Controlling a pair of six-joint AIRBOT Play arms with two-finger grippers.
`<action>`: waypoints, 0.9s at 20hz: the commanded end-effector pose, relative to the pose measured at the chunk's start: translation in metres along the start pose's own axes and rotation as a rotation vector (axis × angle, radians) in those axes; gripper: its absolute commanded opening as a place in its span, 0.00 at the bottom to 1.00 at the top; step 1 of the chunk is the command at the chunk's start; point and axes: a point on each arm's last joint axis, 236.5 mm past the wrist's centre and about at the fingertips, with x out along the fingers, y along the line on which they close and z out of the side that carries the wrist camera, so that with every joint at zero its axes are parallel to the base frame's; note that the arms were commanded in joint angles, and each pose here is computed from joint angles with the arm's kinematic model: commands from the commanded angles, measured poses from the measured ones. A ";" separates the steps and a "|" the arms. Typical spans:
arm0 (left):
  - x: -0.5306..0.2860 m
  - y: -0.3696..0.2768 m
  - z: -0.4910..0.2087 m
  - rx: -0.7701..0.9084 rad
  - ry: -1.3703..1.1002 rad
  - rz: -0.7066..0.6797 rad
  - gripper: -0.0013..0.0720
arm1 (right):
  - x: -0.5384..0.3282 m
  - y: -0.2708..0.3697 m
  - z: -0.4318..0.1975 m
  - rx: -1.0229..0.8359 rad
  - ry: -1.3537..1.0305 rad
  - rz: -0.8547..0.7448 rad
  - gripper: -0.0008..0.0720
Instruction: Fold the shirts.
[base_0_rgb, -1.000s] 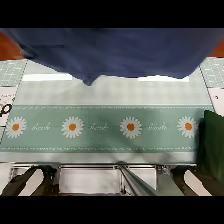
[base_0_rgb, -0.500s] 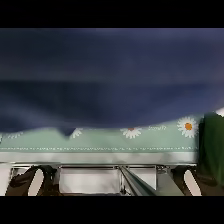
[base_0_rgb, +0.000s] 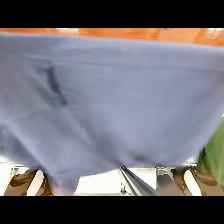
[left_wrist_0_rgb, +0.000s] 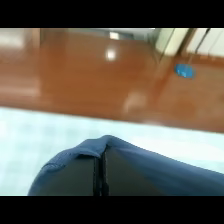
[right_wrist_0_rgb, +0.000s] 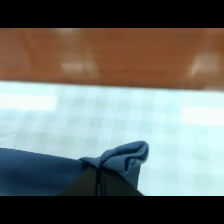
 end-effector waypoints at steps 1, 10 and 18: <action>0.098 0.029 -0.071 -0.112 0.229 -0.019 0.04 | 0.093 -0.024 -0.036 0.106 0.111 0.103 0.04; 0.329 0.127 -0.183 -0.432 0.340 0.089 0.04 | 0.349 -0.114 -0.117 0.456 0.258 0.163 0.04; 0.400 0.120 -0.235 -0.417 0.413 0.058 0.04 | 0.447 -0.106 -0.127 0.516 0.339 0.249 0.04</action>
